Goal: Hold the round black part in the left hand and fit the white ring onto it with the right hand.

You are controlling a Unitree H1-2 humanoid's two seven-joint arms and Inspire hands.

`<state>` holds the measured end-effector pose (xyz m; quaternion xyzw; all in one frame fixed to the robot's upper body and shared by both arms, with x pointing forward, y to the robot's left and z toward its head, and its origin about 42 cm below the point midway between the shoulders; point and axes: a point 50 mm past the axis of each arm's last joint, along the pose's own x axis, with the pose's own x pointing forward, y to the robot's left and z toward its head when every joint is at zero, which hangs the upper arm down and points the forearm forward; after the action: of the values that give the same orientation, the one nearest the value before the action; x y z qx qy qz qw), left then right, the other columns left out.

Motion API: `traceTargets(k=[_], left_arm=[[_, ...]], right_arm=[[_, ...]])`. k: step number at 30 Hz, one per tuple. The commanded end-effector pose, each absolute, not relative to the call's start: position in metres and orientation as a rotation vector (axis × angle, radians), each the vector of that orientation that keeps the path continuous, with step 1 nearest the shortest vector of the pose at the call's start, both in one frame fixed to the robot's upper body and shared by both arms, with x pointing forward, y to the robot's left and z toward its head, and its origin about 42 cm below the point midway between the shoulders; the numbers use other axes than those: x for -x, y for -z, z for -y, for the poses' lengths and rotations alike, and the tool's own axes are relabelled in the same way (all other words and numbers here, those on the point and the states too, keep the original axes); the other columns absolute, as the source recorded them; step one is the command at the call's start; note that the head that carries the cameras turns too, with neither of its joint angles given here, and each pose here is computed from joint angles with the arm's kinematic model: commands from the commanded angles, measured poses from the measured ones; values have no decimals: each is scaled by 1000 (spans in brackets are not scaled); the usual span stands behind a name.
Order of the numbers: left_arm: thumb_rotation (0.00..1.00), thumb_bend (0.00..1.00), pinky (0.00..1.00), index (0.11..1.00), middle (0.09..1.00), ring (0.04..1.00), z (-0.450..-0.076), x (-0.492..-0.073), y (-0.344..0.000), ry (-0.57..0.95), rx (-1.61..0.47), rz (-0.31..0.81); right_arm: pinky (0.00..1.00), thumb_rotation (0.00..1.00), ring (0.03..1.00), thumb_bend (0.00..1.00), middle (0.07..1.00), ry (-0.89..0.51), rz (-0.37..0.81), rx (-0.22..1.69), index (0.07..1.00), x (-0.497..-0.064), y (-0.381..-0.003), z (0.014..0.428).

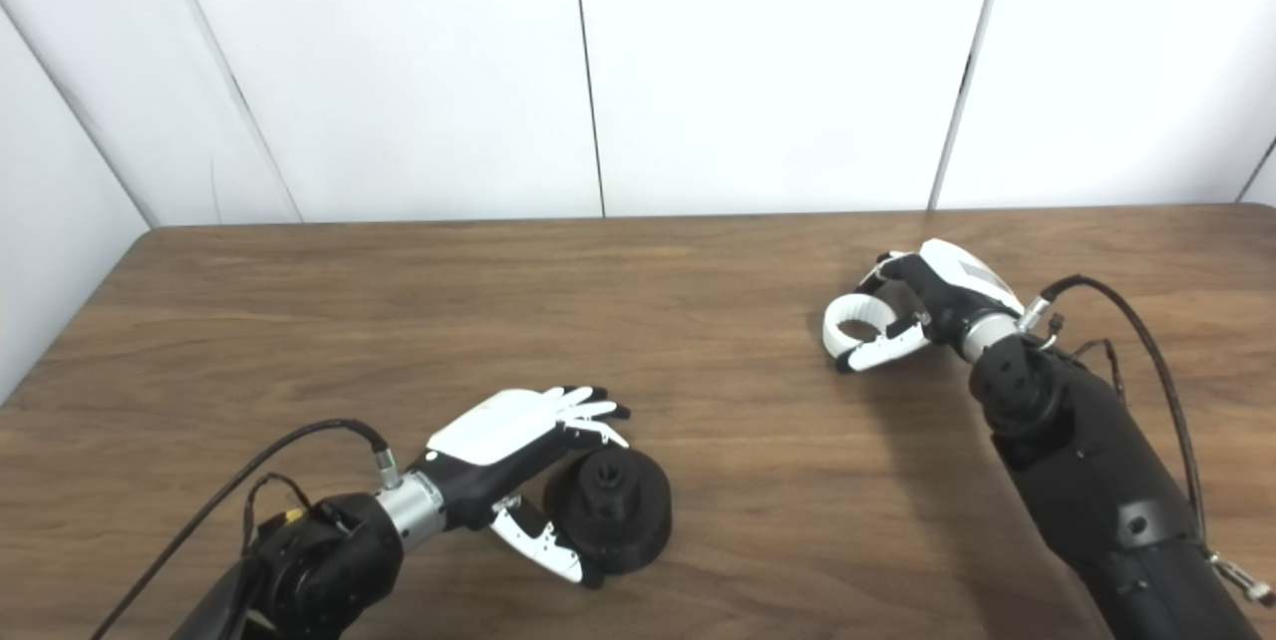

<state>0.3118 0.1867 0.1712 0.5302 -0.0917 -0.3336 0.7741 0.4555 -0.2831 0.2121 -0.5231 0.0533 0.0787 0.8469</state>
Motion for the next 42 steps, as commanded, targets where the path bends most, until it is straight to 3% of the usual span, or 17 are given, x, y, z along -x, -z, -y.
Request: traceTargets(k=[1, 23, 42], left_arm=[[389, 776, 1000, 697, 951, 1000, -186, -313, -180, 718, -1169, 234], [391, 771, 1000, 699, 953, 1000, -185, -313, -180, 720, -1171, 228], [396, 774, 1000, 697, 946, 1000, -182, -313, -178, 721, -1176, 231]], right_arm=[[1000, 150, 964, 523, 910, -125, -7, 1098, 493, -463, -238, 282], [1000, 146, 951, 523, 903, -128, -7, 1063, 492, -460, -241, 281], [1000, 153, 952, 524, 895, -201, 102, 1016, 492, -429, -259, 251]])
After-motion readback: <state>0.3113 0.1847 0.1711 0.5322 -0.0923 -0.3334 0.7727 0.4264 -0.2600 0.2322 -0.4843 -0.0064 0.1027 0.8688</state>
